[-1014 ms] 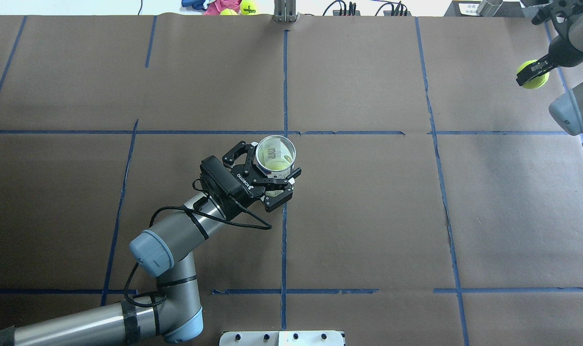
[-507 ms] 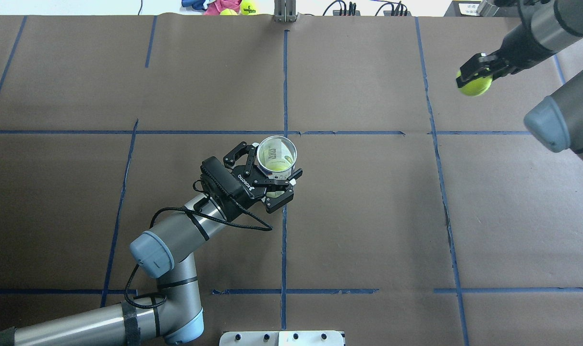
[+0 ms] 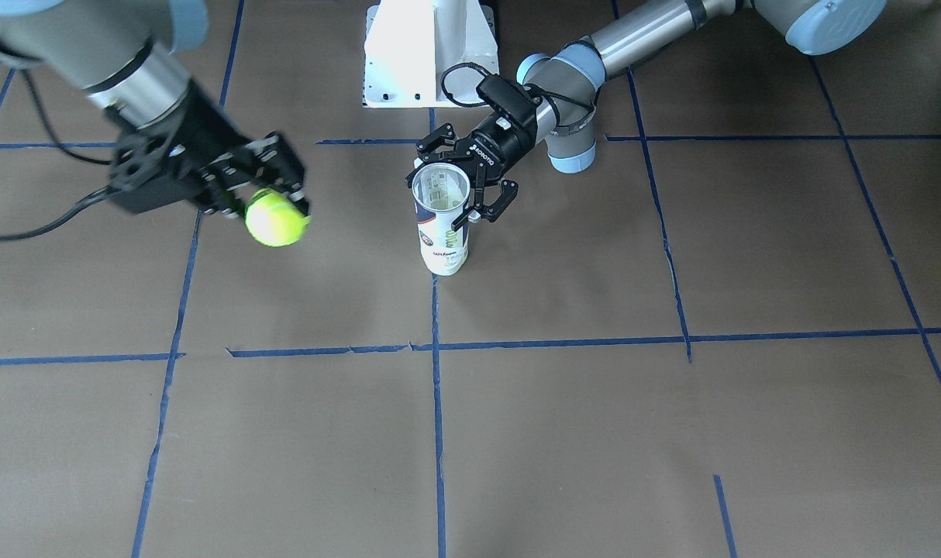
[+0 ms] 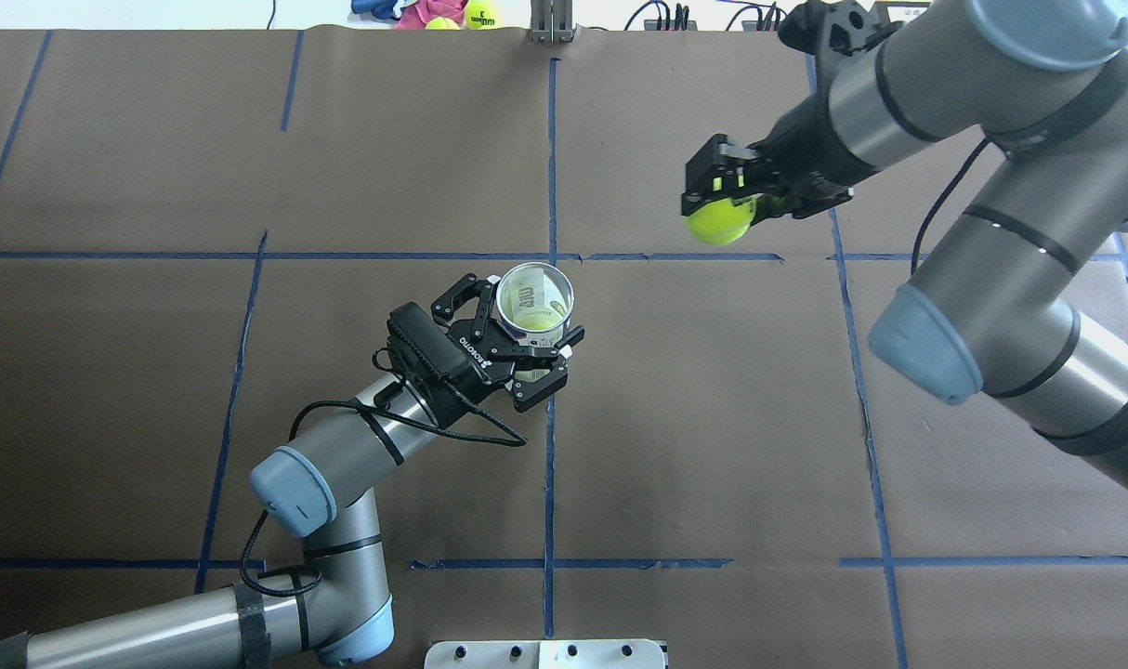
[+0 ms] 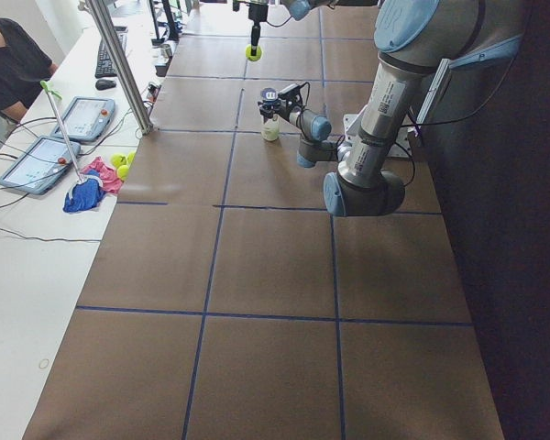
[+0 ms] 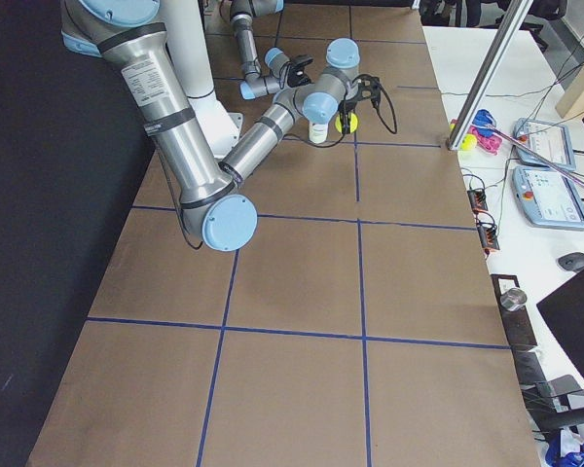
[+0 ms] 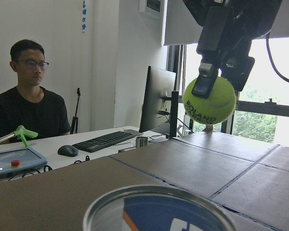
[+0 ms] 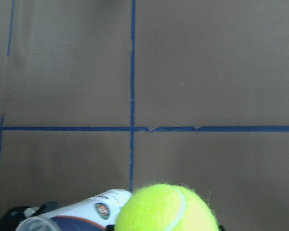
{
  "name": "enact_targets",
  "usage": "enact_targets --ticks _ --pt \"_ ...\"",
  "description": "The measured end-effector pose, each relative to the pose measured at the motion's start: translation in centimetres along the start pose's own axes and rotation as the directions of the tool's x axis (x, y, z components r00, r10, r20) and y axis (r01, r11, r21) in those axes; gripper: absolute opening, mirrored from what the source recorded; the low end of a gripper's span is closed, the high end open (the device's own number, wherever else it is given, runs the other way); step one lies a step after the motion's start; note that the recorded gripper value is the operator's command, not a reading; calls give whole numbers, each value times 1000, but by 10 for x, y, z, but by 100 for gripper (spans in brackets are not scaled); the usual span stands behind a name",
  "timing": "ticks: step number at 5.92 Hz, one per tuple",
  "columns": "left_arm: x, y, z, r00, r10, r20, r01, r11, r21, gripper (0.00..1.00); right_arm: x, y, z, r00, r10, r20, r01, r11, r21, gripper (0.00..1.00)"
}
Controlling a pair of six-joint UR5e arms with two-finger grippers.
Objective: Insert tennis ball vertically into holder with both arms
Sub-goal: 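Carry the second ball with the right gripper over the can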
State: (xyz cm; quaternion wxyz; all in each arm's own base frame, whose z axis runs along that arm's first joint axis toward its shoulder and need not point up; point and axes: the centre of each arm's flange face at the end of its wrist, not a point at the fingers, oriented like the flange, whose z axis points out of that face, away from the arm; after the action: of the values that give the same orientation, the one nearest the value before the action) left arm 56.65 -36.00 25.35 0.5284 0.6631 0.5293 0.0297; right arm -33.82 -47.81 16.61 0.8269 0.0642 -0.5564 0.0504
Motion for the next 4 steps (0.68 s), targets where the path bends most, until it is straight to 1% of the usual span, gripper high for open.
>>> enact_targets --ticks 1,2,4 --pt "-1 0 0 1000 1 1 -1 1000 0 99 -43 21 5 998 48 34 -48 999 5 0" --pt "-1 0 0 1000 1 1 -1 1000 1 99 -71 38 13 997 64 45 -64 998 7 1" --pt "-1 -1 0 1000 0 1 0 1000 2 99 -105 62 33 997 61 36 -62 998 21 4"
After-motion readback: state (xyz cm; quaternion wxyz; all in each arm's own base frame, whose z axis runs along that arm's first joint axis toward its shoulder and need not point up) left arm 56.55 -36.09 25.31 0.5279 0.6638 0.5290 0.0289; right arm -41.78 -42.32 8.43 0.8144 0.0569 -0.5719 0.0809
